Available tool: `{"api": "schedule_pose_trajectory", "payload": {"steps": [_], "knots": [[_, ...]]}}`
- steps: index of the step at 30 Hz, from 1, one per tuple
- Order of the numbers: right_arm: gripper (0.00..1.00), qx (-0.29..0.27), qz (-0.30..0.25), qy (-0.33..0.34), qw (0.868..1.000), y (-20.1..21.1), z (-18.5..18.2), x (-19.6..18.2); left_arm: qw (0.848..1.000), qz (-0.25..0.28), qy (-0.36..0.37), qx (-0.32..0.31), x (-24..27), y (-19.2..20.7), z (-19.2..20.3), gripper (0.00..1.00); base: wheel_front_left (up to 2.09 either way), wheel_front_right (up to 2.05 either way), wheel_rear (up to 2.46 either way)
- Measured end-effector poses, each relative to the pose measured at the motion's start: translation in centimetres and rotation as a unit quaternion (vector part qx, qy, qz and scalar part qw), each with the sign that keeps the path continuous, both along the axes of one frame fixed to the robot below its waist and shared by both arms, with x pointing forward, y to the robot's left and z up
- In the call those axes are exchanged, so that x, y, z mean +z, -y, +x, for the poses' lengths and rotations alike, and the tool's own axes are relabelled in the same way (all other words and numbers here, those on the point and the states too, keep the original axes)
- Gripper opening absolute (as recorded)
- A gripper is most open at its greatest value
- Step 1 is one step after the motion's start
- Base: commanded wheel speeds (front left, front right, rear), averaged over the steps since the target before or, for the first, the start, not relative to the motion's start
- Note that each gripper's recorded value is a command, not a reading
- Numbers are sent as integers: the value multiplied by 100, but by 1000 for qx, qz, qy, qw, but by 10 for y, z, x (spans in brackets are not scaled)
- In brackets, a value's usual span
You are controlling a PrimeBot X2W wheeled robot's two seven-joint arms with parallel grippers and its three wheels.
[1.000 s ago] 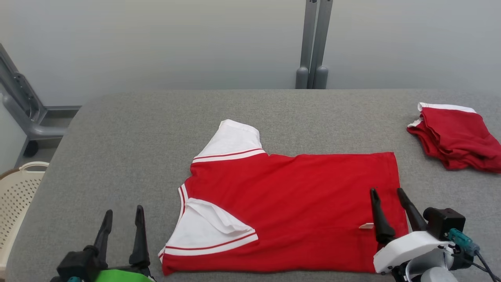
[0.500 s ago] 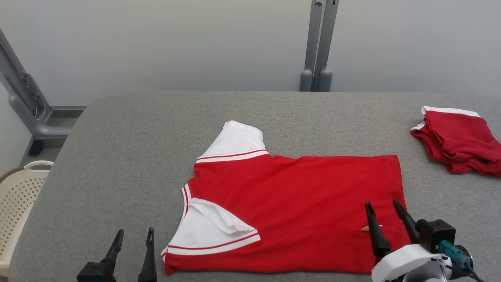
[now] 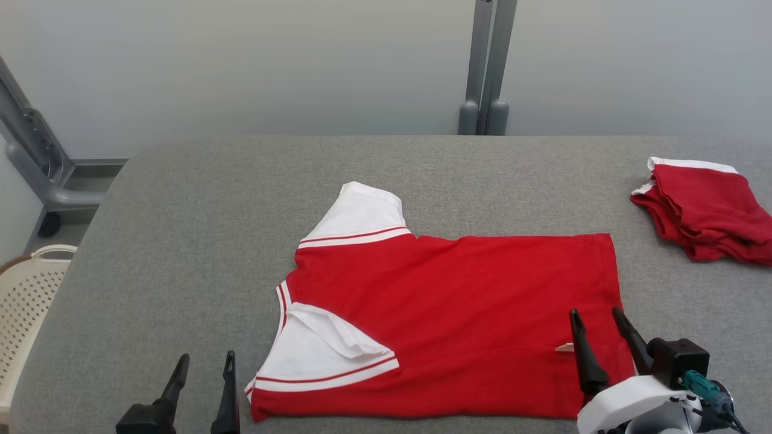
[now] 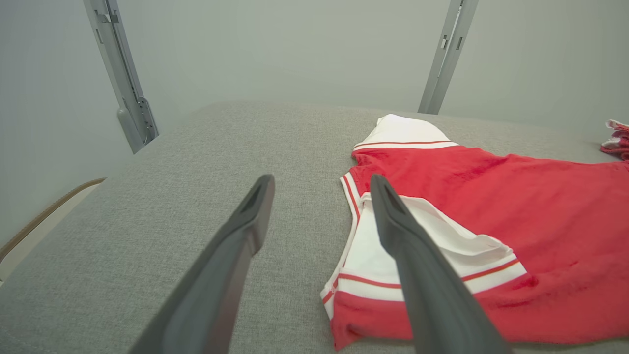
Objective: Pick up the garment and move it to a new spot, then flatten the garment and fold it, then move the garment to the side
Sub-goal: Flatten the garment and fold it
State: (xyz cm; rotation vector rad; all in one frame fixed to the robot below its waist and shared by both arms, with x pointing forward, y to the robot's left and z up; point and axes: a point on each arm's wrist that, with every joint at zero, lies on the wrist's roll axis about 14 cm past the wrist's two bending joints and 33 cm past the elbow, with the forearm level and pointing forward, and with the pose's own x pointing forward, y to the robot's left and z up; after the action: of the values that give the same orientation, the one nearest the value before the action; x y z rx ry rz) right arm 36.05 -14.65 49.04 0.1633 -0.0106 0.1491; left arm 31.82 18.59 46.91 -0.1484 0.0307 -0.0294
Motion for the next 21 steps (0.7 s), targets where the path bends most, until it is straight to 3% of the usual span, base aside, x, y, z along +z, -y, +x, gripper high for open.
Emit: {"api": "schedule_pose_trajectory", "payload": {"steps": [11,21], "knots": [[100,-6,-13,-43,999,8,33,5,998,32,-2,-51,9,17,40,100,0,0,0],[100,59,-138,-169,974,-1,99,15,984,116,-18,-133,37,44,143,100,0,0,0]]}}
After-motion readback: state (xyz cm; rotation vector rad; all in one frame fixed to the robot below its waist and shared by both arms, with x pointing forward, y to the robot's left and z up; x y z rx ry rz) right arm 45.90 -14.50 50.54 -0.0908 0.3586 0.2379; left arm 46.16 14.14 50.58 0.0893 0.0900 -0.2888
